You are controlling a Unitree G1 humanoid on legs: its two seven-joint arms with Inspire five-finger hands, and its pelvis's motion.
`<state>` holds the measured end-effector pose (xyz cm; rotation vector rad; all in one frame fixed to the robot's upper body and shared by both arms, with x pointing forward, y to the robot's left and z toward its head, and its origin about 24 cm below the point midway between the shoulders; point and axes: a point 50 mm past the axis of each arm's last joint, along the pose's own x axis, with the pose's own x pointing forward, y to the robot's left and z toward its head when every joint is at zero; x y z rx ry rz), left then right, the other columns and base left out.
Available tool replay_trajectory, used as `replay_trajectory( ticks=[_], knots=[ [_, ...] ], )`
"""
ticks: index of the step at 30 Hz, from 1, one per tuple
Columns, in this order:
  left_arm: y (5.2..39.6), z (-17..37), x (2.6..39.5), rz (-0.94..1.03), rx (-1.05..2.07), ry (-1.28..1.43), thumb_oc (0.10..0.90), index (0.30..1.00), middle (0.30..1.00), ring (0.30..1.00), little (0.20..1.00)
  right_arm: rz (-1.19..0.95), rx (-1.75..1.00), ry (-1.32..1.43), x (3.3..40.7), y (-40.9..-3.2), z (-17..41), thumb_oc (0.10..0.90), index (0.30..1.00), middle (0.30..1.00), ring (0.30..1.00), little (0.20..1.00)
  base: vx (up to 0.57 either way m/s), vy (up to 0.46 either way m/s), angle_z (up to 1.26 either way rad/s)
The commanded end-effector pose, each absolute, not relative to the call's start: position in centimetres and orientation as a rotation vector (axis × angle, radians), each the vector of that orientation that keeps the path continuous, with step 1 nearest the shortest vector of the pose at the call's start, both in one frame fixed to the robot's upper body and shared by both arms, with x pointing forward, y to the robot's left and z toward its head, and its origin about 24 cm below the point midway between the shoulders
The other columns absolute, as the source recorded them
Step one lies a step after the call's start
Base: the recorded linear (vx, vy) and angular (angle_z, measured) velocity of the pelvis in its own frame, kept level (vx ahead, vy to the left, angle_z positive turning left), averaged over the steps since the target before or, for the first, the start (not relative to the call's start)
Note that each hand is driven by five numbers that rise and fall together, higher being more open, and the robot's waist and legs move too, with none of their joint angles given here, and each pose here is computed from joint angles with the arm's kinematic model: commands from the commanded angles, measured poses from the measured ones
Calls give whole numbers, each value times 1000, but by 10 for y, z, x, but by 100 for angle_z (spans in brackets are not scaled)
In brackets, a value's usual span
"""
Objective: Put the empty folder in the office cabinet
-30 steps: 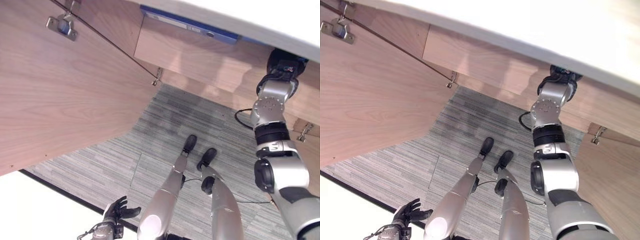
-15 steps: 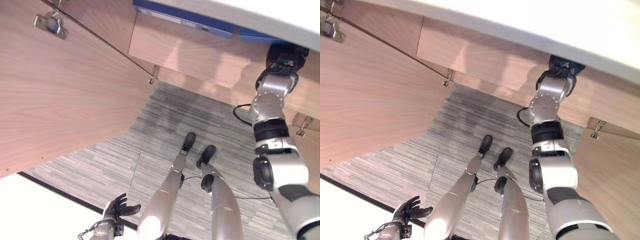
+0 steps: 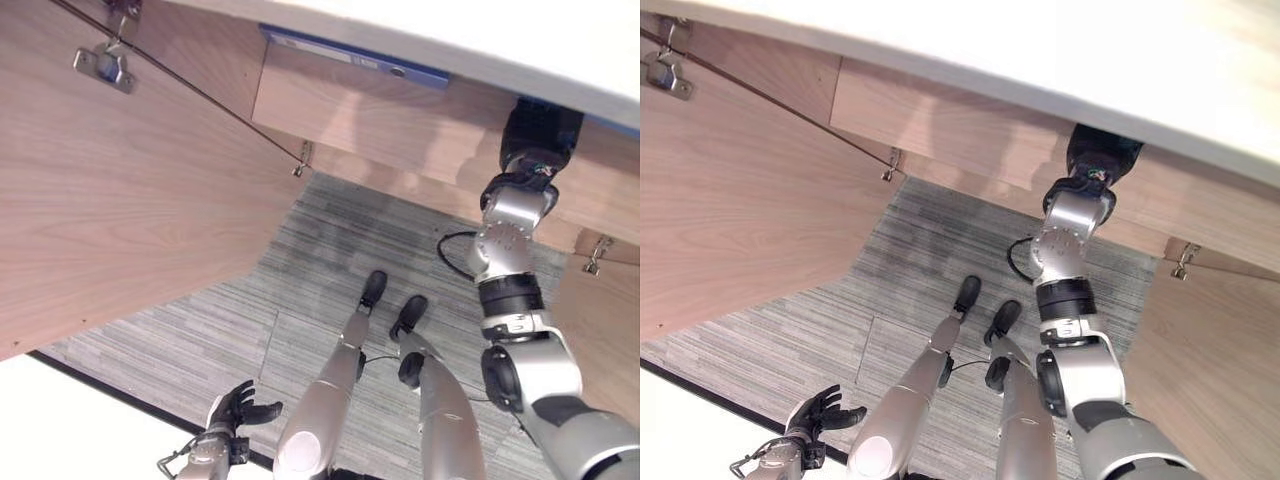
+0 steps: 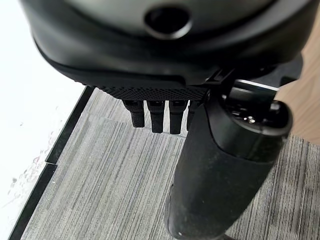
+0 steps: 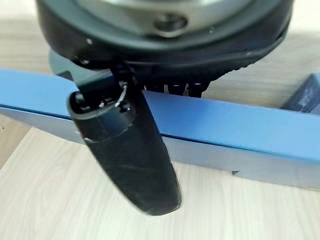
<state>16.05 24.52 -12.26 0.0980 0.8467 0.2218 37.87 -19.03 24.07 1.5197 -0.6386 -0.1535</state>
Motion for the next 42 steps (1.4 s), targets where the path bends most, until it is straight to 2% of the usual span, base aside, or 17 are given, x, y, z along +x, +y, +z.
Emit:
replay_trajectory(
  ticks=[1, 6, 12, 14, 17, 25, 30, 34, 35, 40, 42],
  knots=[
    [277, -134, 112, 289, 202, 1016, 800, 900, 900, 900, 900, 100, 1429, -874, 354, -187, 273, 800, 900, 900, 900, 900, 0, 0, 0],
    [280, -135, 108, 303, 204, 1027, 800, 900, 900, 900, 900, 98, 1425, -889, 350, -186, 275, 800, 900, 900, 900, 900, 0, 0, 0],
    [285, -134, 109, 355, 234, 1044, 800, 900, 900, 900, 900, -194, 1324, -845, 353, -208, 288, 800, 900, 900, 900, 900, -32, 8, 0],
    [285, -134, 110, 357, 238, 1043, 800, 900, 900, 900, 900, -224, 1305, -828, 356, -210, 292, 800, 900, 900, 900, 900, 85, -43, -4],
    [286, -134, 112, 345, 279, 1050, 800, 900, 900, 900, 900, -356, 1264, -666, 378, -212, 288, 800, 900, 900, 900, 900, -61, -5, -8],
    [286, -133, 115, 340, 297, 1042, 800, 900, 900, 900, 900, -467, 1269, -525, 394, -212, 275, 800, 900, 900, 900, 900, 0, -10, -3],
    [283, -132, 120, 337, 291, 1020, 800, 900, 900, 900, 900, -477, 1252, -482, 397, -205, 271, 800, 900, 900, 900, 900, -17, 5, 0],
    [279, -134, 120, 340, 275, 1028, 800, 900, 900, 900, 900, -433, 1253, -455, 394, -181, 258, 800, 900, 900, 900, 900, 0, 0, 0],
    [274, -136, 118, 339, 261, 1042, 800, 900, 900, 900, 900, -335, 1249, -476, 381, -159, 246, 800, 900, 900, 900, 900, 0, 0, 0],
    [263, -140, 114, 330, 234, 1049, 800, 900, 900, 900, 900, -238, 1254, -496, 358, -138, 225, 800, 900, 900, 900, 900, -3, -1, -2],
    [254, -140, 114, 325, 173, 1026, 800, 900, 900, 900, 900, -107, 1322, -444, 352, -118, 202, 800, 900, 900, 900, 900, 78, -33, -4]
  ],
)
